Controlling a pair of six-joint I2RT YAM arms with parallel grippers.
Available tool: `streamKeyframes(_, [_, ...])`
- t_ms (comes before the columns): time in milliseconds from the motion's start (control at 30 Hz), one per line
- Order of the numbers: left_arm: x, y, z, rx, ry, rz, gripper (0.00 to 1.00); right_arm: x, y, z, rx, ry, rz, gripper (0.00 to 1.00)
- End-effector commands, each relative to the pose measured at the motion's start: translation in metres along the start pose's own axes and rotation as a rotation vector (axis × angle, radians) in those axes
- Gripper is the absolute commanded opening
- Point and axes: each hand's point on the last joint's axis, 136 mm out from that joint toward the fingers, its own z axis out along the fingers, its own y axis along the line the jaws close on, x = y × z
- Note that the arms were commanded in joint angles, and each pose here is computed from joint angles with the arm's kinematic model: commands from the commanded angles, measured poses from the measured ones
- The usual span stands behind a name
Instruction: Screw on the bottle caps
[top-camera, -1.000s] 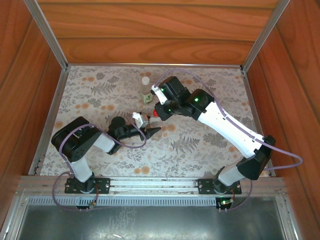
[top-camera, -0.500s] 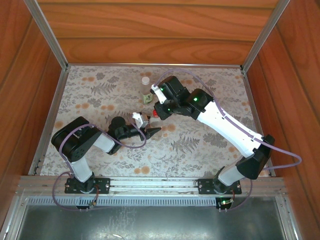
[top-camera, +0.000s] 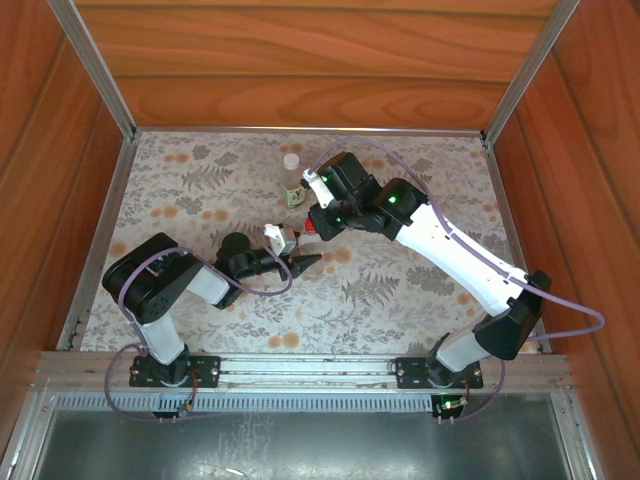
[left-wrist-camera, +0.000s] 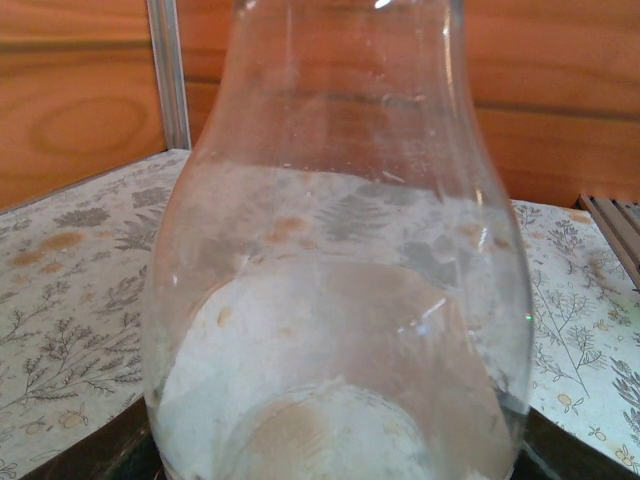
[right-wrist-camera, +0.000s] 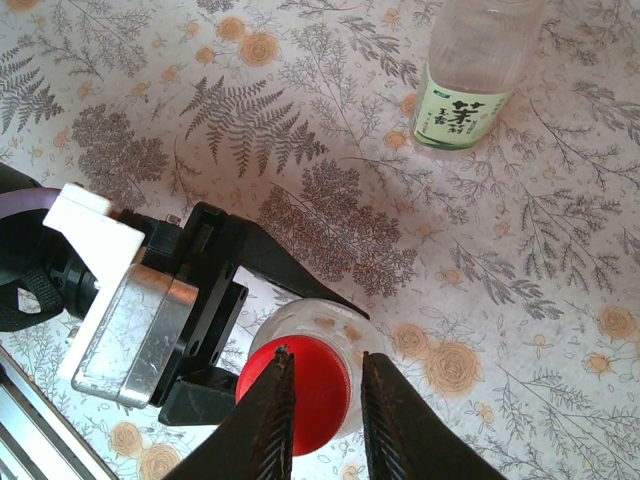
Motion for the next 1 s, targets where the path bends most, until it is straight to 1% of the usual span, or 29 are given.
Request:
streamKeyframes(0, [0.052,0.003,-0.008,-0.019,0.168,-0.137,0.59,0.007,-0.002,-0.002,-0.004,0.018,0.014,0.26])
streamKeyframes(333, [0.052,0.003,-0.008,-0.017,0.168,-0.139,0.59,0.004,-0.003,-0.007,0.005,0.006,0.016,0.25])
streamKeyframes(733, [0.051,0.002,-0.008,-0.010,0.166,-0.131,0.59,-0.013,-0.006,-0.014,0.026,-0.058,0.020,0.31])
streamKeyframes(800, [0.052,0.002,-0.008,-0.009,0.168,-0.132,0.59,-0.016,-0.007,-0.015,0.028,-0.076,0.027,0.34])
streamKeyframes(967, [0.053,0.002,-0.008,-0.010,0.169,-0.136,0.59,-0.019,-0.006,-0.016,-0.001,-0.093,0.056,0.37])
